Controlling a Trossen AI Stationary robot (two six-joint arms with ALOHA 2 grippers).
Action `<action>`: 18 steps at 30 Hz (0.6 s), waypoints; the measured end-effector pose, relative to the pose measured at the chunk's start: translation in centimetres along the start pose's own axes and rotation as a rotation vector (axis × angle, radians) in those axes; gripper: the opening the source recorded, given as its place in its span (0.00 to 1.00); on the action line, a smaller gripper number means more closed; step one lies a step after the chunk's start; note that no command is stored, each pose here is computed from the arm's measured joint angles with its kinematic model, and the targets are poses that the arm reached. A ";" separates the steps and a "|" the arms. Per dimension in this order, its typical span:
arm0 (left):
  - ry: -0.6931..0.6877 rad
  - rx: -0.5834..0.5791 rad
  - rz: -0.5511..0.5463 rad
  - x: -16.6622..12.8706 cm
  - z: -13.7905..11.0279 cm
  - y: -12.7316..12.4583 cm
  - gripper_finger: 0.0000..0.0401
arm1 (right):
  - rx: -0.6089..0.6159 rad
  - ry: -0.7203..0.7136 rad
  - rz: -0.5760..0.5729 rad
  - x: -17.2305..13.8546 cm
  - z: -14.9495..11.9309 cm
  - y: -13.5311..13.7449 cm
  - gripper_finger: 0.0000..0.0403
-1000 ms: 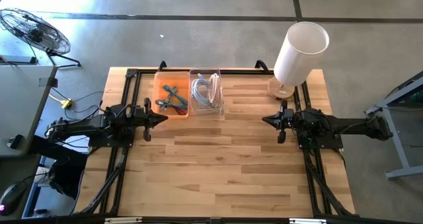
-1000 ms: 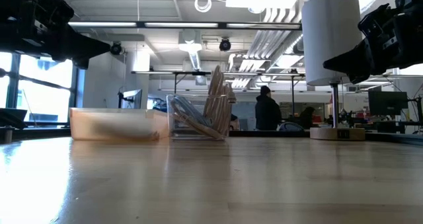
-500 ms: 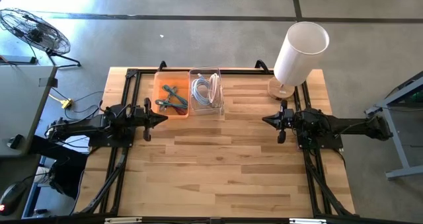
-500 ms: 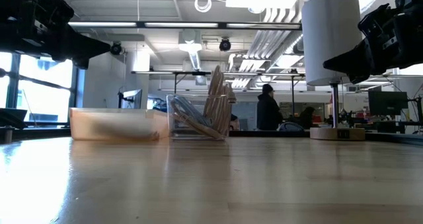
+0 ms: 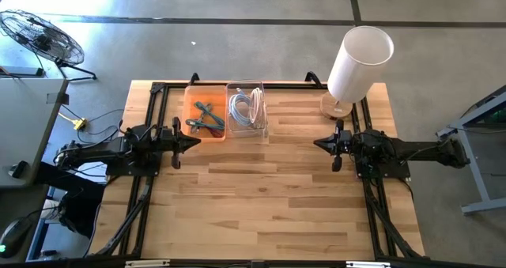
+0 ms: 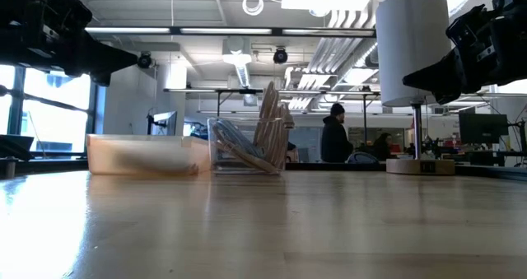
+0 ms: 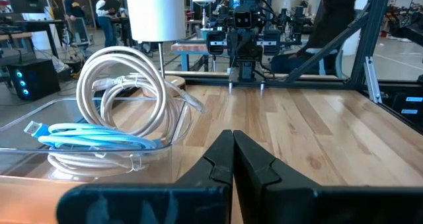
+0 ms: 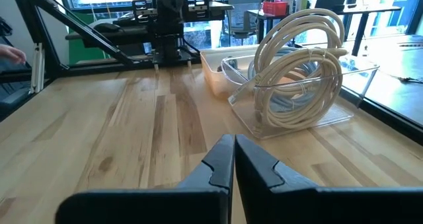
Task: Pick & Place USB Port
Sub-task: Return to Home Position
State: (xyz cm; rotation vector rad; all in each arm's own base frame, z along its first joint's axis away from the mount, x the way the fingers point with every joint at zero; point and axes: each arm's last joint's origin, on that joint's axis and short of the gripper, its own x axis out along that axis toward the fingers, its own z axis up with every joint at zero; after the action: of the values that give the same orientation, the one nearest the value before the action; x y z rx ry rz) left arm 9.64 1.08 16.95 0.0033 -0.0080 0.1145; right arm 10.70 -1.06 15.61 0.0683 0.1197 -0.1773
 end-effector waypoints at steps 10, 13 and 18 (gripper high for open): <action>0.000 0.000 0.000 0.0 0.0 0.0 0.00 | 0.000 0.000 0.000 0.0 0.0 0.0 0.01; 0.000 0.000 0.000 0.0 0.0 0.0 0.00 | 0.000 0.000 0.000 0.0 0.0 0.0 0.01; 0.000 0.000 0.000 0.0 0.0 0.0 0.00 | 0.000 0.000 0.000 0.0 0.0 0.0 0.02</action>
State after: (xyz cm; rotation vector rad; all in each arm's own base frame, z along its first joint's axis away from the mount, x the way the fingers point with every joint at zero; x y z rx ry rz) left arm 9.64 1.08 16.95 0.0033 -0.0083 0.1145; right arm 10.70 -1.06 15.61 0.0683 0.1197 -0.1770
